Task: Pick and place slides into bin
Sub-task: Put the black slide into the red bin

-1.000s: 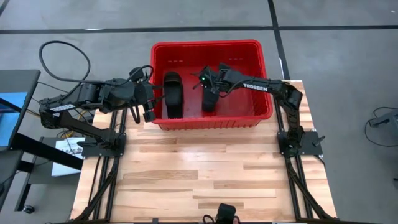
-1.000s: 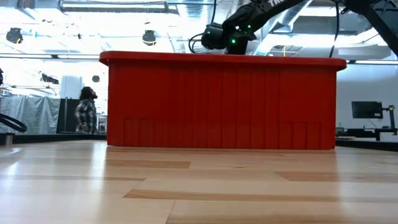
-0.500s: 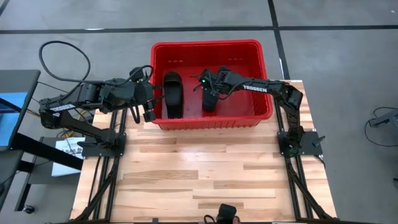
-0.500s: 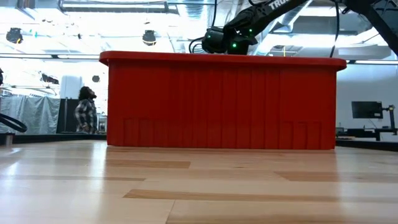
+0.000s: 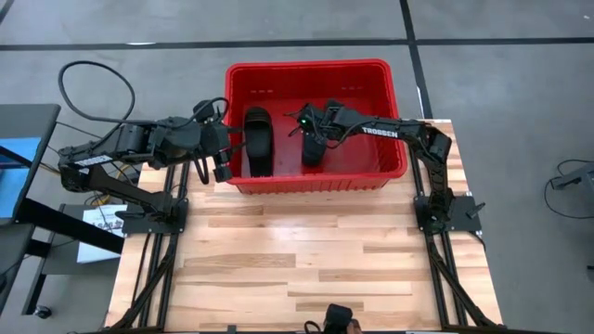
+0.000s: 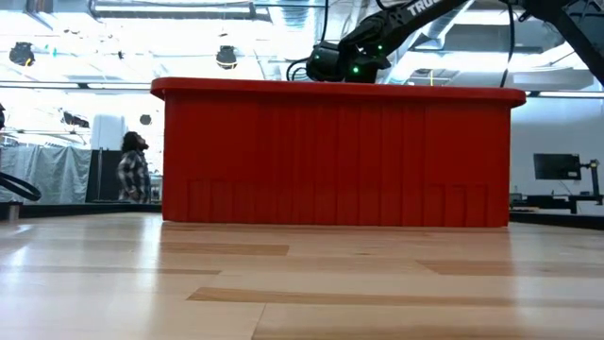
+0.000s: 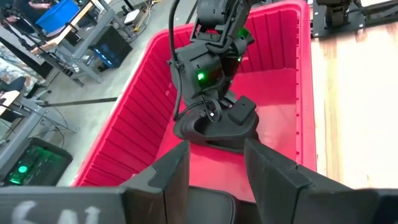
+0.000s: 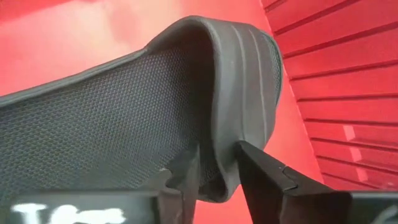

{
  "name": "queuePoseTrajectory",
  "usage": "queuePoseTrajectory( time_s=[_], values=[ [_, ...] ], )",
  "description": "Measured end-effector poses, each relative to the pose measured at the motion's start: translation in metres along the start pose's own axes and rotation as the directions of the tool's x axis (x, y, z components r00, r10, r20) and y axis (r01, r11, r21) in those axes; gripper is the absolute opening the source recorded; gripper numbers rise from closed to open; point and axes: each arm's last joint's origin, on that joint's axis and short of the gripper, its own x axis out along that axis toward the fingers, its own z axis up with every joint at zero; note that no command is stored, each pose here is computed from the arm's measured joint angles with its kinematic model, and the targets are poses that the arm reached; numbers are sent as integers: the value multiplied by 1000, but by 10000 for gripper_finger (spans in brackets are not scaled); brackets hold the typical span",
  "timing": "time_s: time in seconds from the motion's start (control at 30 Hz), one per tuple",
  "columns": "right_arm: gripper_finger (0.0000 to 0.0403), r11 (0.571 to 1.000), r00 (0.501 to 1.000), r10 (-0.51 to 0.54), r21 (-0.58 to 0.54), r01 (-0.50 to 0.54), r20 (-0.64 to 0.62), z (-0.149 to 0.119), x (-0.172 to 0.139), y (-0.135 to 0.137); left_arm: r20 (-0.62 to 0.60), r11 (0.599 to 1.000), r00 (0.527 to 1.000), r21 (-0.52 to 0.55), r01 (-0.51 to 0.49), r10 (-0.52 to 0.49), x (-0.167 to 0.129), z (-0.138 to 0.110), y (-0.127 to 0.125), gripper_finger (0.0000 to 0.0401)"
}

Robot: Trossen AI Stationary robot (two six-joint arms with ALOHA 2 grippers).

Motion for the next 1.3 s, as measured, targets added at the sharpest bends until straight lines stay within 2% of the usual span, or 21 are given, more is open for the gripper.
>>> queuePoseTrajectory(
  time_s=[0.27,0.5,0.8,1.13,1.3],
  values=[
    [142,1000,1000,-10,-5,10,-2,0,0,2,-20,1000,1000,11,5,-4,0,-2,0,145],
    [162,998,999,-44,-49,43,-4,2,-4,9,-20,1000,1000,10,5,-5,0,-2,-1,145],
    [159,997,999,-45,-65,44,-1,2,-5,12,-20,1000,1000,5,4,-4,0,-2,-1,145],
    [159,998,998,-54,-40,56,39,14,-20,0,-19,1000,1000,5,4,-4,0,-2,0,145],
    [159,996,999,-49,-77,50,15,13,-24,-2,-19,1000,1000,5,4,-4,0,-2,-1,145]
  ],
)
